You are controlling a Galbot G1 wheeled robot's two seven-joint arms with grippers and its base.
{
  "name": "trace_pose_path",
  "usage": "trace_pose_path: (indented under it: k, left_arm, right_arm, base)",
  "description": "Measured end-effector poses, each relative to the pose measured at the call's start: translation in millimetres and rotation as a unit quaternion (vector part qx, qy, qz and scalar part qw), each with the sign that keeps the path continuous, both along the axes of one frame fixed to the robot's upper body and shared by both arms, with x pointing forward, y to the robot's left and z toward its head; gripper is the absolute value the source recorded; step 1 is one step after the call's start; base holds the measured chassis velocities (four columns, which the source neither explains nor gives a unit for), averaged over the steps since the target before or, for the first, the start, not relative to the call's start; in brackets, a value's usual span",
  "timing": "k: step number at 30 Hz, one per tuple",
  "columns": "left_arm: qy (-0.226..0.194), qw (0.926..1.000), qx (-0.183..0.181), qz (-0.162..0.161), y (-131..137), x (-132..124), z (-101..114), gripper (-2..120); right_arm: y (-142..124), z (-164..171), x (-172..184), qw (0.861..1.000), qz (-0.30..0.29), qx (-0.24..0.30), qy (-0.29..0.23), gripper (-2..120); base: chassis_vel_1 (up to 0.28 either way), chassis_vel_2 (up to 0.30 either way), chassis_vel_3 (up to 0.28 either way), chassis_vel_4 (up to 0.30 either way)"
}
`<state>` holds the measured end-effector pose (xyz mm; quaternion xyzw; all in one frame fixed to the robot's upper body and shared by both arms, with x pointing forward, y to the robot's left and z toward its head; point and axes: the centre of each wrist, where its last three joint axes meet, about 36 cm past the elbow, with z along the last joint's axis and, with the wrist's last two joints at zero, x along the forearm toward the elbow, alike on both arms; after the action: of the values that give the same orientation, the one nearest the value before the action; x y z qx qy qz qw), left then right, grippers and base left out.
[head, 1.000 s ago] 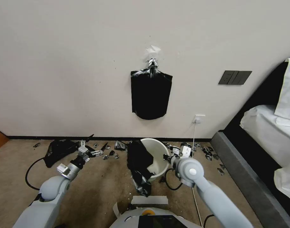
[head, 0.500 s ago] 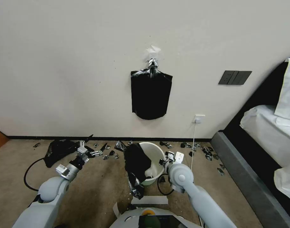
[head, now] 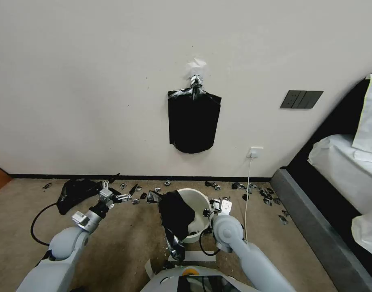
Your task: Place a trash bag onto the trash bin.
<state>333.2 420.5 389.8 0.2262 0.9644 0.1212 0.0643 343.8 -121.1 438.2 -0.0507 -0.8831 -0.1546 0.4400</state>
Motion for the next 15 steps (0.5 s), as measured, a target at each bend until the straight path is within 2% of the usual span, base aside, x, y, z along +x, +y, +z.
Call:
trace_pose_path:
  k: [1,3,4,7,8,11,12,15]
  left_arm:
    - [0.000,1.0000,0.000,0.000,0,0,0,100]
    - [0.001,1.0000,0.000,-0.001,-1,-1,0,100]
    - [0.001,1.0000,0.000,-0.001,-1,-1,0,100]
    - [0.000,1.0000,0.001,-0.003,-1,-2,1,100]
    - [0.000,1.0000,0.001,-0.003,-1,-2,1,100]
    - [0.001,1.0000,-0.001,-0.003,-4,-3,-1,100]
    - [0.001,1.0000,-0.001,-0.003,-4,-3,-1,100]
    - [0.003,1.0000,0.000,-0.004,-7,-5,-3,100]
  right_arm:
    - [0,0,0,1.000,0.000,0.000,0.000,28]
    - [-1,-1,0,1.000,0.001,-0.004,-0.001,38]
    - [-1,-1,0,1.000,0.001,-0.004,-0.001,38]
    - [-5,0,-3,1.000,0.002,-0.014,-0.007,52]
    - [-5,0,-3,1.000,0.002,-0.014,-0.007,52]
    - [-11,2,-5,1.000,0.006,-0.027,-0.015,68]
    - [-11,2,-5,1.000,0.006,-0.027,-0.015,68]
    - [-17,0,-10,0.998,0.009,-0.050,-0.027,82]
  base:
    - [0.000,0.000,0.000,0.000]
    - [0.000,0.000,0.000,0.000]
    - [0.000,0.000,0.000,0.000]
    - [0.000,0.000,0.000,0.000]
    - [0.000,0.000,0.000,0.000]
    - [0.000,0.000,0.000,0.000]
    - [0.000,0.000,0.000,0.000]
    - [0.000,0.000,0.000,0.000]
